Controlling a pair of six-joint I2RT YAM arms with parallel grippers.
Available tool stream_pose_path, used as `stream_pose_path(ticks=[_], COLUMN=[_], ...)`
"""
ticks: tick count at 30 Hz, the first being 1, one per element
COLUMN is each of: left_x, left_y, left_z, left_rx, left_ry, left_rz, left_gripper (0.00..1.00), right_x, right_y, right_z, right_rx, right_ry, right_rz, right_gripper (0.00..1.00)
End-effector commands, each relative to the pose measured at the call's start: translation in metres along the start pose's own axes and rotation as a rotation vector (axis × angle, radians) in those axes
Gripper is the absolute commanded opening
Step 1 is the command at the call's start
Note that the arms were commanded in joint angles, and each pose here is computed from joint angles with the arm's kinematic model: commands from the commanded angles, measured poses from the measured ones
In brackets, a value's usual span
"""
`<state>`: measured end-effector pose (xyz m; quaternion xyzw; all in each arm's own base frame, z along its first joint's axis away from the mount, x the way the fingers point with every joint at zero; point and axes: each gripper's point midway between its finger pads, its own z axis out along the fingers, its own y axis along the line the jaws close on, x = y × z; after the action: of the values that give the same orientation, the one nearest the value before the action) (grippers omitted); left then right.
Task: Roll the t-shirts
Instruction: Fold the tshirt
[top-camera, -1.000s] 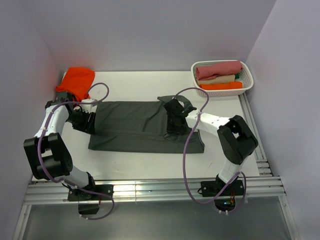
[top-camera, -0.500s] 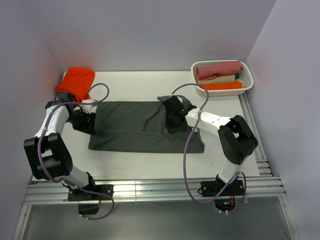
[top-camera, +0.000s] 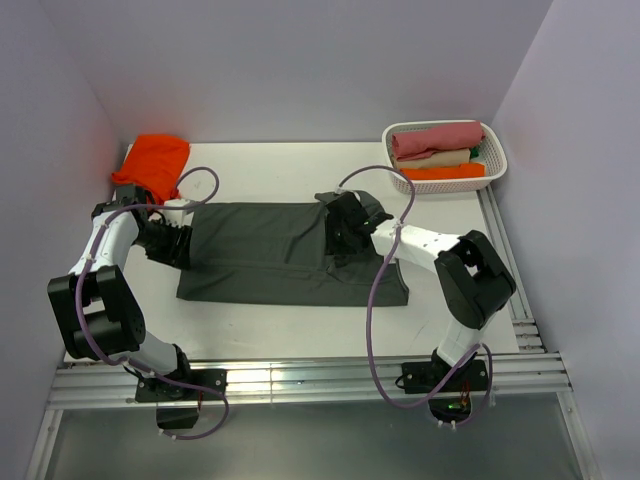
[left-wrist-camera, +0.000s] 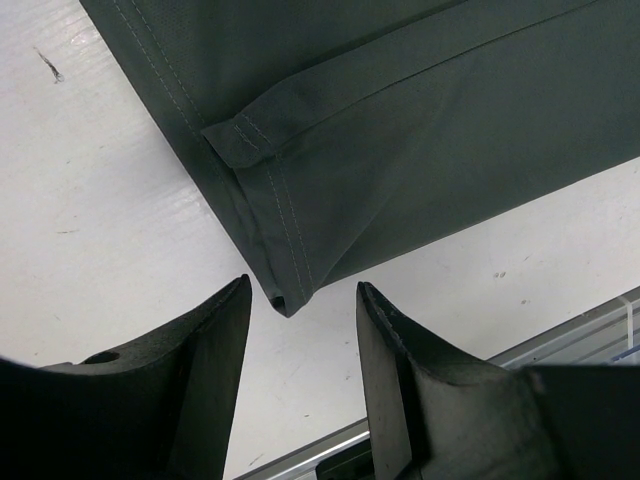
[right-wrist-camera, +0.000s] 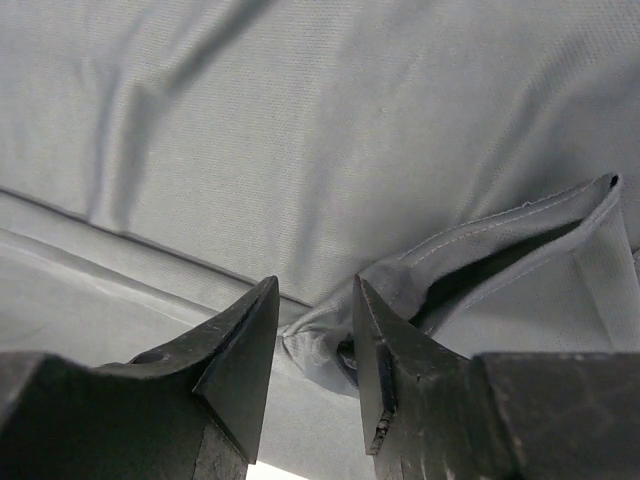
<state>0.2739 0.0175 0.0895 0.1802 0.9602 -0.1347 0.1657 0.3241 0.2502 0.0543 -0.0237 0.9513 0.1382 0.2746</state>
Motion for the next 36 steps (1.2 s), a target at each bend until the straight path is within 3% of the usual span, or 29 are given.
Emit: stream_pose_path(ticks=[1, 12, 29, 36], left_x=[-0.004, -0.001, -0.001, -0.001], left_y=[-0.004, -0.002, -0.003, -0.004], left_z=[0.001, 0.005, 0.006, 0.008], left_rx=[0.012, 0.009, 0.010, 0.013], left_ry=[-0.019, -0.009, -0.006, -0.006], left_rz=[0.007, 0.003, 0.011, 0.007], left_gripper=[0.51, 0.51, 0.51, 0.50], right_x=[-0.022, -0.013, 0.047, 0.054], right_y=[0.016, -0.019, -0.031, -0.037], right_z=[-0.001, -0.010, -0.022, -0.031], right_rx=[-0.056, 0.152, 0.066, 0.049], right_ry=[-0.048, 0.007, 0.059, 0.021], right_rz=[-0.023, 0.050, 0.117, 0.162], right_gripper=[0.43, 0.44, 0.45, 0.45])
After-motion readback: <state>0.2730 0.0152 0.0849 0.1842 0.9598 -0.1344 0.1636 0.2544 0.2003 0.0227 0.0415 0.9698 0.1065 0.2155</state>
